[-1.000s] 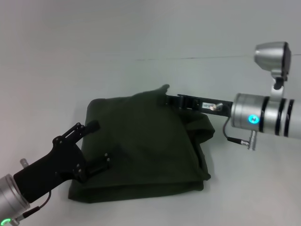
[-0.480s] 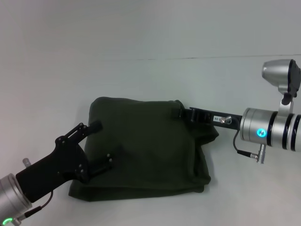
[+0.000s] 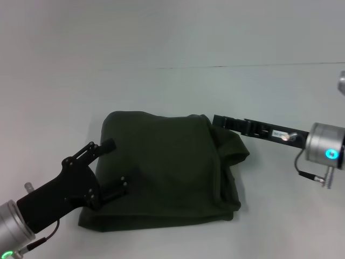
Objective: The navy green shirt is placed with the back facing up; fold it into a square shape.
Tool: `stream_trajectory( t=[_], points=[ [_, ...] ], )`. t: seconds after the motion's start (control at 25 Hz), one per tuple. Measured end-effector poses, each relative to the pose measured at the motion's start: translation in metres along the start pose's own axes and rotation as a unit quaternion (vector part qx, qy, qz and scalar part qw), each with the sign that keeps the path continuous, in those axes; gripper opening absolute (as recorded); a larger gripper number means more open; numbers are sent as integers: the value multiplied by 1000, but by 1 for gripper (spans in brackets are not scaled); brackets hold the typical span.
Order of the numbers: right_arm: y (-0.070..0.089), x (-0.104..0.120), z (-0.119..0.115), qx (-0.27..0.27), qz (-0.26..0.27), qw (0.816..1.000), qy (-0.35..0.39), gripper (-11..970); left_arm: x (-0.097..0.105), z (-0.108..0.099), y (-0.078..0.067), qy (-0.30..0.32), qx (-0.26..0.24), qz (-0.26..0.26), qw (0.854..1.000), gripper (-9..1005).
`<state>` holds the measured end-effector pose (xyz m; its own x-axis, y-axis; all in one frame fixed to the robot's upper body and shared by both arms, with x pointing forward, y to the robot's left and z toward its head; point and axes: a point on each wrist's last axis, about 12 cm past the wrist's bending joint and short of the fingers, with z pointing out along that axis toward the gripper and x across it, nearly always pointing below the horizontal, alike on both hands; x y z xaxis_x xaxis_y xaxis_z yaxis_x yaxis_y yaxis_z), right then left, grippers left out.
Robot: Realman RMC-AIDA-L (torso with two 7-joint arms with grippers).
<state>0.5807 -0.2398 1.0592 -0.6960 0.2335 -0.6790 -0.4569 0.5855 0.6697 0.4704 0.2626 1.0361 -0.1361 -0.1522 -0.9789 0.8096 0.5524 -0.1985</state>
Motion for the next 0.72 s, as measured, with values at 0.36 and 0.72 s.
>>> stream_trajectory(
  t=[0.36, 0.72],
  points=[
    [3, -6, -28, -41, 20, 996, 80, 584, 1, -4, -1, 1, -5, -7, 1000, 887],
    [6, -4, -23, -39, 34, 991, 122, 626, 3, -10, -1, 5, -11, -7, 1000, 887]
  ],
)
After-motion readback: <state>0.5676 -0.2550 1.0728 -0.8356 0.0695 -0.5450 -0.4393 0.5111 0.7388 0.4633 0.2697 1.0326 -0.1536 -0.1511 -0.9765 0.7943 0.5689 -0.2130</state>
